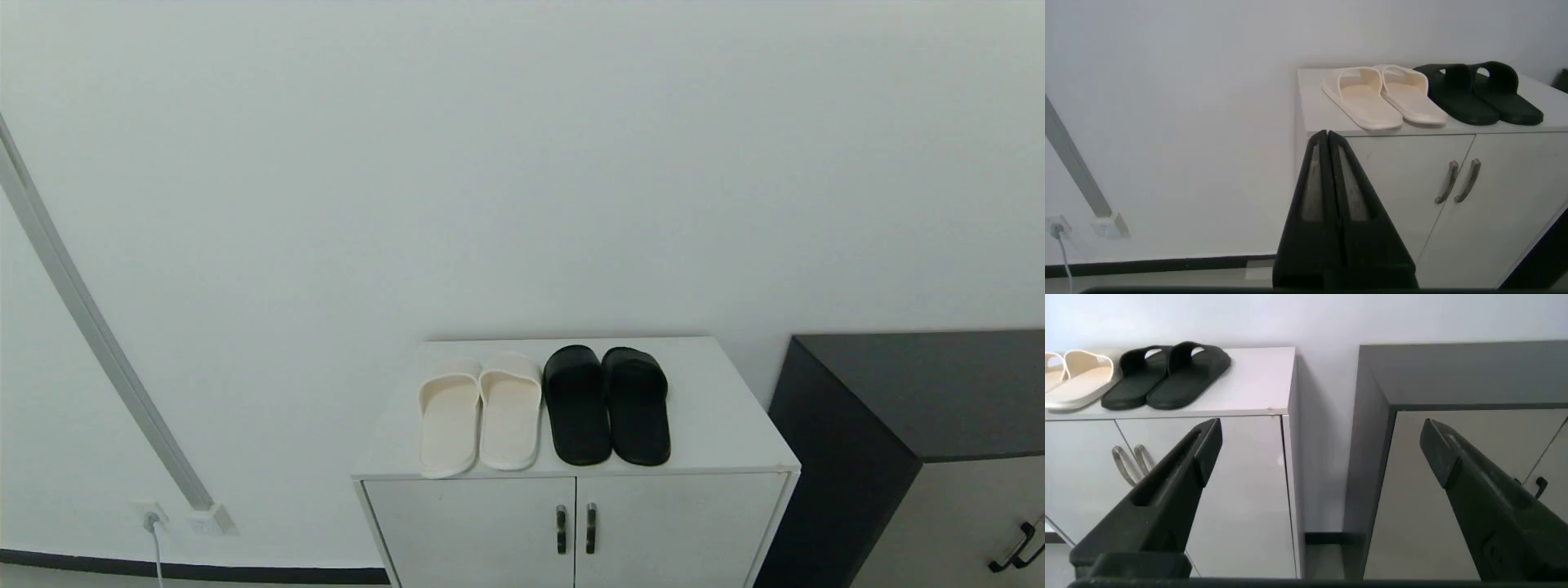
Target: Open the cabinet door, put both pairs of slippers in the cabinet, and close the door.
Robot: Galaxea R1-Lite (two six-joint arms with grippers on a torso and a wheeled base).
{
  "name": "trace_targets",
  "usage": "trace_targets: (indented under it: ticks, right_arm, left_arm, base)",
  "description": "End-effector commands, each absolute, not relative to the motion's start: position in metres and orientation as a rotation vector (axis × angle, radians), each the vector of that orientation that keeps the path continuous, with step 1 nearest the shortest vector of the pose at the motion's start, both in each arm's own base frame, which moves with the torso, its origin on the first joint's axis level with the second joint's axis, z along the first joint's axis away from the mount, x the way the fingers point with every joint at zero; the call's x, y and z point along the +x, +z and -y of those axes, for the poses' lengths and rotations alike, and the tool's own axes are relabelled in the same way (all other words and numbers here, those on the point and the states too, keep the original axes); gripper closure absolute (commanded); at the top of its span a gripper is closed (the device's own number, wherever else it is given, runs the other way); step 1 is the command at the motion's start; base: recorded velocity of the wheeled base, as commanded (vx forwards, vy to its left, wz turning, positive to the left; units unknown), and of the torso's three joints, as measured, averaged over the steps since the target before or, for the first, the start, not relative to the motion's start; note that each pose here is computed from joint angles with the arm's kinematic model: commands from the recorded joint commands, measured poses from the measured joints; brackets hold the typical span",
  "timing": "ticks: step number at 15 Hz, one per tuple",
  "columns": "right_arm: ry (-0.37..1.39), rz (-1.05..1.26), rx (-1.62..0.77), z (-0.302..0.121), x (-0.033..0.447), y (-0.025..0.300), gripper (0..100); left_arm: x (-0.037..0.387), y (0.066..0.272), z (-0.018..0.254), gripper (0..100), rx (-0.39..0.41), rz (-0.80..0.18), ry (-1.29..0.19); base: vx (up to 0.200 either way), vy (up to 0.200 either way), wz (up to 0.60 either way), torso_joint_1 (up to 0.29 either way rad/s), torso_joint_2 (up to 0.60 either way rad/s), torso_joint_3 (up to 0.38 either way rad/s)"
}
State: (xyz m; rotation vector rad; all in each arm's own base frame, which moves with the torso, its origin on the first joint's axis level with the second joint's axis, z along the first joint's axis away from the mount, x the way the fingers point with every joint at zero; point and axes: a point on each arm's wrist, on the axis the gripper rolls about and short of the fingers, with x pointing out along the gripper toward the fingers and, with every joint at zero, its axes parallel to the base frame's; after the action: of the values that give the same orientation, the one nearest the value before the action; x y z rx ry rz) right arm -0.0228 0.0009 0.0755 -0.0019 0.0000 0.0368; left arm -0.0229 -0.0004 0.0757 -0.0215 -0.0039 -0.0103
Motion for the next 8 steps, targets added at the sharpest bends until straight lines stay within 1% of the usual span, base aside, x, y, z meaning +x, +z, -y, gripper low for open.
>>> trace_targets:
  ticks: [1, 4, 5, 6, 7, 8]
  right_arm:
    - [0.035, 0.000, -0.003, -0.001, -0.023, 0.075, 0]
    - [0.006, 0.002, -0.029, 0.000, -0.023, 0.077, 0]
    - [0.005, 0.072, 0.020, 0.000, -0.028, 0.115, 0]
    - [0.017, 0.063, 0.140, 0.000, -0.024, 0.155, 0]
    - [0.017, 0.063, 0.140, 0.000, -0.024, 0.155, 0]
    - [0.094, -0.090, 0.094, -0.002, 0.000, 0.161, 0]
  left_arm:
    - [-0.023, 0.076, 0.000, 100, -0.020, 0.004, -0.011]
    - [-0.023, 0.076, 0.000, 100, -0.020, 0.003, -0.011]
    - [-0.023, 0.076, 0.000, 100, -0.021, 0.003, -0.011]
    - [-0.023, 0.076, 0.000, 100, -0.018, 0.003, -0.011]
    - [-0.023, 0.076, 0.000, 100, -0.018, 0.003, -0.011]
    - [-0.023, 0.076, 0.000, 100, -0.018, 0.004, -0.014]
  base:
    - [0.000, 0.000, 0.00, 0.000, 0.00, 0.000]
    - [0.000, 0.000, 0.00, 0.000, 0.00, 0.000]
    - [0.000, 0.000, 0.00, 0.000, 0.00, 0.000]
    - [0.000, 0.000, 0.00, 0.000, 0.00, 0.000]
    - [0.000, 0.000, 0.00, 0.000, 0.00, 0.000]
    - [0.000, 0.000, 0.00, 0.000, 0.00, 0.000]
